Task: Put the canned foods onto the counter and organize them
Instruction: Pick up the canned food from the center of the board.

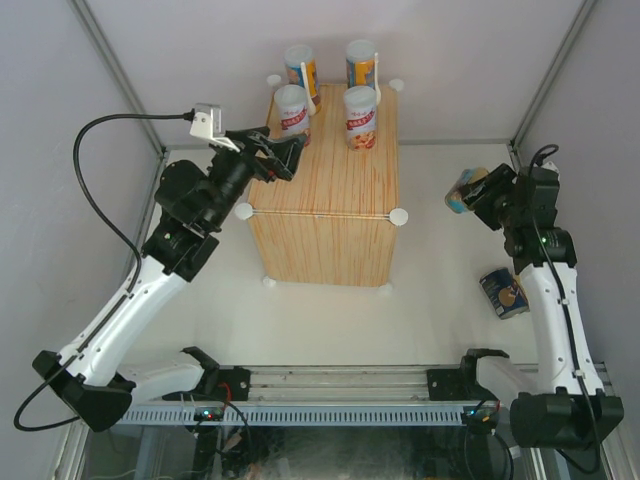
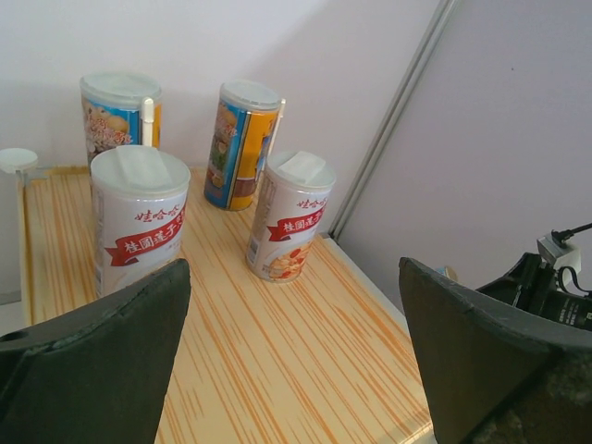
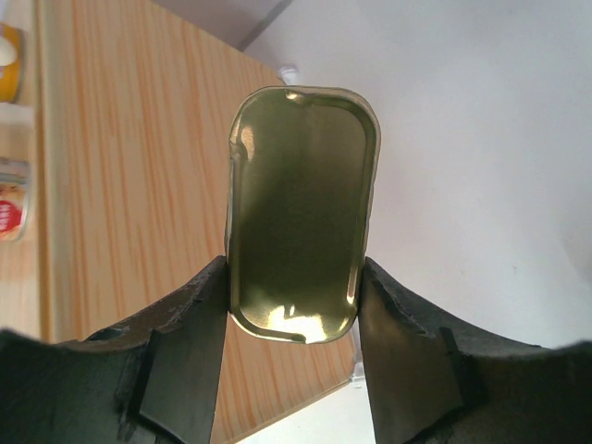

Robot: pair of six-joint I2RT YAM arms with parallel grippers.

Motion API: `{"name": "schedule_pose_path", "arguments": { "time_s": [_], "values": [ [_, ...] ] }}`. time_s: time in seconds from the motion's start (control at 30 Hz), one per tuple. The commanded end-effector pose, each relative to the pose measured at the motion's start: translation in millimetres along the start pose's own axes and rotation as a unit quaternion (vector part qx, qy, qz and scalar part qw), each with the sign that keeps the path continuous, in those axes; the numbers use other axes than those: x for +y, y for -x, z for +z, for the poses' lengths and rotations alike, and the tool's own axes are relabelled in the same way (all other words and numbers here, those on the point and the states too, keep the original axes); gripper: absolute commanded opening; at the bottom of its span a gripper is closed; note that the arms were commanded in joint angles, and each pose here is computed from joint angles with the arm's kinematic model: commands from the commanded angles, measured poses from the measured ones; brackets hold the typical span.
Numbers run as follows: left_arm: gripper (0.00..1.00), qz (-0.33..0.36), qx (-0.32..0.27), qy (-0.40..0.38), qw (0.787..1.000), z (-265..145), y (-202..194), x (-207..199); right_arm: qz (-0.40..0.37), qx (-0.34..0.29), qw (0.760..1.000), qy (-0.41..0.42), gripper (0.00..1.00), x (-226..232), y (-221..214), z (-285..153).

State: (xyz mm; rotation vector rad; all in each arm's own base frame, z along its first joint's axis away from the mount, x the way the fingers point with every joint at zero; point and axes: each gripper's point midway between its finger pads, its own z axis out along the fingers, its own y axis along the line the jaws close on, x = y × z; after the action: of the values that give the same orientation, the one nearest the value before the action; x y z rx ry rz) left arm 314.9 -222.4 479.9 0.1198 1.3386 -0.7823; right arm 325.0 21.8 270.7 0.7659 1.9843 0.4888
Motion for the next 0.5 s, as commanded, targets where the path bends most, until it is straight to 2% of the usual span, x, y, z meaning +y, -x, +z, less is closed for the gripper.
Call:
{"name": "schedule_pose_path", "arguments": {
  "time_s": [0.0,0.47],
  "values": [
    [0.97,-0.015,-0.041,-0.032,0.999,-5,39,-25,-0.002,-0.066,0.994,0.086,0.00,51,33,-38],
    [0.97,-0.051,-0.033,-0.064,0.996,0,45,-45,-0.020,-0.093,0.974,0.207,0.00,121,39,-97]
  ]
}}
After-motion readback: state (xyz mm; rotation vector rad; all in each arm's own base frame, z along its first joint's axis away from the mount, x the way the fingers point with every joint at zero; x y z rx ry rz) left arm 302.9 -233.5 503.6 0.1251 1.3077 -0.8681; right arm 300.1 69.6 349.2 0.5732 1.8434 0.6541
